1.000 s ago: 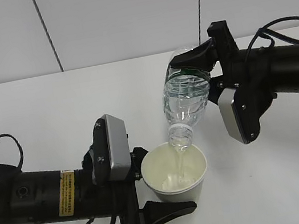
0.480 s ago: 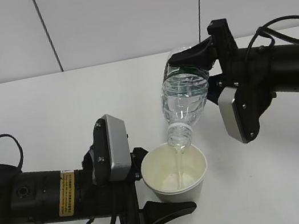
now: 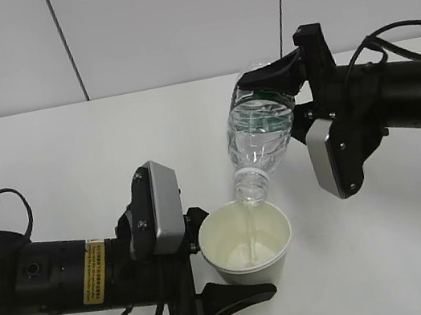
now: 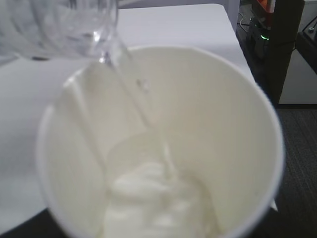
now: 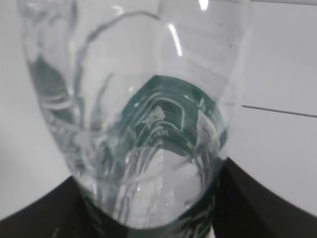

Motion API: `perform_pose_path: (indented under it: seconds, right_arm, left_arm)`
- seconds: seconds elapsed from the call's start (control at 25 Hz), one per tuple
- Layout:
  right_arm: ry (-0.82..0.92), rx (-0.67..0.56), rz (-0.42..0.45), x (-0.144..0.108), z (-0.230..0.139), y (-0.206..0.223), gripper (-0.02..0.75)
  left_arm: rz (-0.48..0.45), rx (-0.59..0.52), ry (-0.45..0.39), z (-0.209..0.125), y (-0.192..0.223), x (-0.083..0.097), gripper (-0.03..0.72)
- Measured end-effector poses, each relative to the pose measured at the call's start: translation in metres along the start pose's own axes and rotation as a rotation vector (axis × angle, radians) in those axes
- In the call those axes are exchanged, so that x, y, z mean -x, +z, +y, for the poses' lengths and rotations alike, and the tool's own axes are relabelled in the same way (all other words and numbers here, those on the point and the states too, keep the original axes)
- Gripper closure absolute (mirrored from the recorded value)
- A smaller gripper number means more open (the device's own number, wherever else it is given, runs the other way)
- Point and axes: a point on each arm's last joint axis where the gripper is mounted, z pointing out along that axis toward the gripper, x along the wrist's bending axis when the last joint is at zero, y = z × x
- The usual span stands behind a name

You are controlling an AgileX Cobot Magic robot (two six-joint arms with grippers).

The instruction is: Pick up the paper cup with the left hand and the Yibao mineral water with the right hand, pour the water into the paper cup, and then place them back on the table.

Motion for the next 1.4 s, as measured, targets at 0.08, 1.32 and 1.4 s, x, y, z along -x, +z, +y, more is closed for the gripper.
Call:
perform_pose_path:
  seconds: [0.08,1.32,1.4]
  right_arm:
    - [0.002,-0.002,-0.001,0.0001,-0.0002,0.0000,0.326]
    - [0.004,0.007,-0.026,0.0024,0.0006,0.0000,0.326]
    - [0.004,0.008,-0.028,0.0026,0.0007,0.0000,0.326]
  left_arm:
    - [0.000,0.000,0.000,0.0000,0.0000,0.0000,0.255]
    - [0.000,-0.001,0.000,-0.0001,0.0000,0.0000,0.256]
    - [0.000,-0.001,0.000,-0.0001,0.0000,0.0000,0.256]
